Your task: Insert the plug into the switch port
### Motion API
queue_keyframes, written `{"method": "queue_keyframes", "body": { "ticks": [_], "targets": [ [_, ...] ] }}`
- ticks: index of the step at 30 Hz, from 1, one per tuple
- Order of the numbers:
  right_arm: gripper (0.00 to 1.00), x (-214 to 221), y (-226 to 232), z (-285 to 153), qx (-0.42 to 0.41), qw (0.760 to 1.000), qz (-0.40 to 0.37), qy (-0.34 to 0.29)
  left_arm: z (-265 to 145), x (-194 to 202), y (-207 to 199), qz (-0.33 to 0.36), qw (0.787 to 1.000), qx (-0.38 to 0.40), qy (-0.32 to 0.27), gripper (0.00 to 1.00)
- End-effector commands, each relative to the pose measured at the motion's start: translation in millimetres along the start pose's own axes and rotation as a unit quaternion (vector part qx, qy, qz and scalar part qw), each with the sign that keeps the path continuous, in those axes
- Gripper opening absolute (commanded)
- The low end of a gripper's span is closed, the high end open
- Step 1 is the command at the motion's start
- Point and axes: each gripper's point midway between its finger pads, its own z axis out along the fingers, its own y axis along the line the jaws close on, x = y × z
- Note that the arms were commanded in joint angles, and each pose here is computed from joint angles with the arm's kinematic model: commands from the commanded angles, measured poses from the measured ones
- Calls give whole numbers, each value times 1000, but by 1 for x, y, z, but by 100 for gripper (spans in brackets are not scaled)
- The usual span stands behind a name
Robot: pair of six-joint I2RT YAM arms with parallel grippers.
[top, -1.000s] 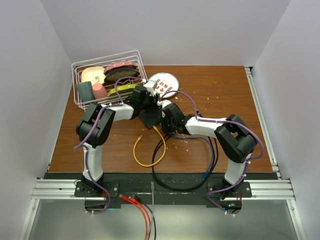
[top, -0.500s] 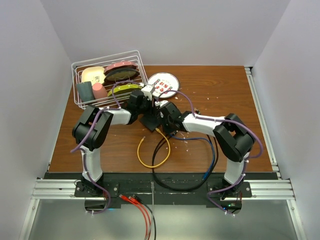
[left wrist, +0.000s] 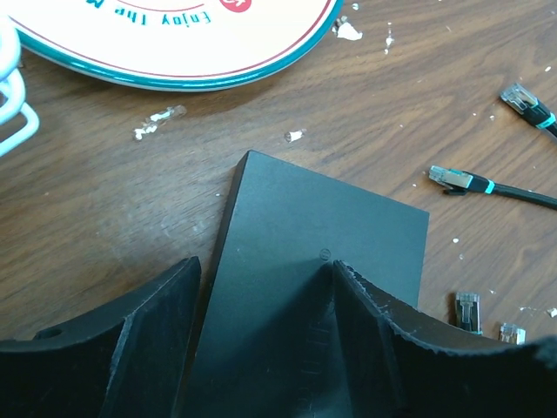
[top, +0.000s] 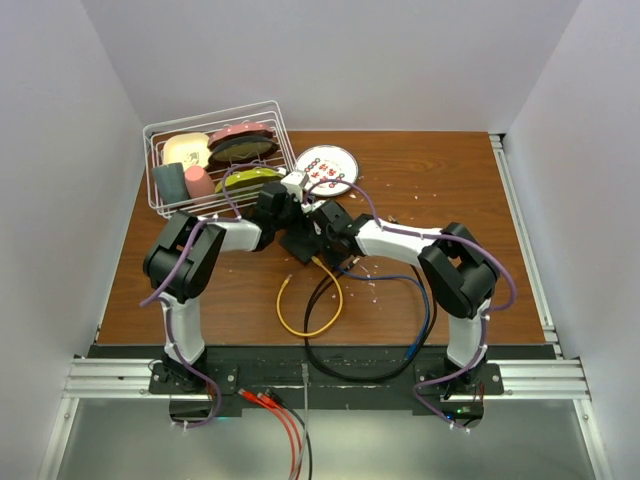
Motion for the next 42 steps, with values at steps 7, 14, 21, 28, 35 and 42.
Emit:
{"method": "queue_keyframes", "body": {
  "ticks": [7, 14, 21, 28, 35, 42],
  "targets": [
    [0, 69, -6, 9, 0, 988, -42, 149, -14, 8, 25, -27, 999, -43, 6, 67],
    [0, 58, -1, 15, -10, 991, -38, 131, -17, 25, 27, -40, 999, -19, 13, 65],
    [0, 38, 4, 16, -16, 995, -32, 89, -14, 30, 24, -41, 999, -1, 20, 63],
    [0, 24, 12, 19, -28, 997, -34, 65, -13, 32, 23, -44, 999, 8, 21, 63],
    [0, 31, 12, 28, -12, 995, -39, 88, -14, 29, 18, -46, 999, 20, 20, 63],
    [0, 33, 7, 30, 8, 993, -35, 109, -17, 24, 8, -44, 998, 45, 14, 62]
  ]
}}
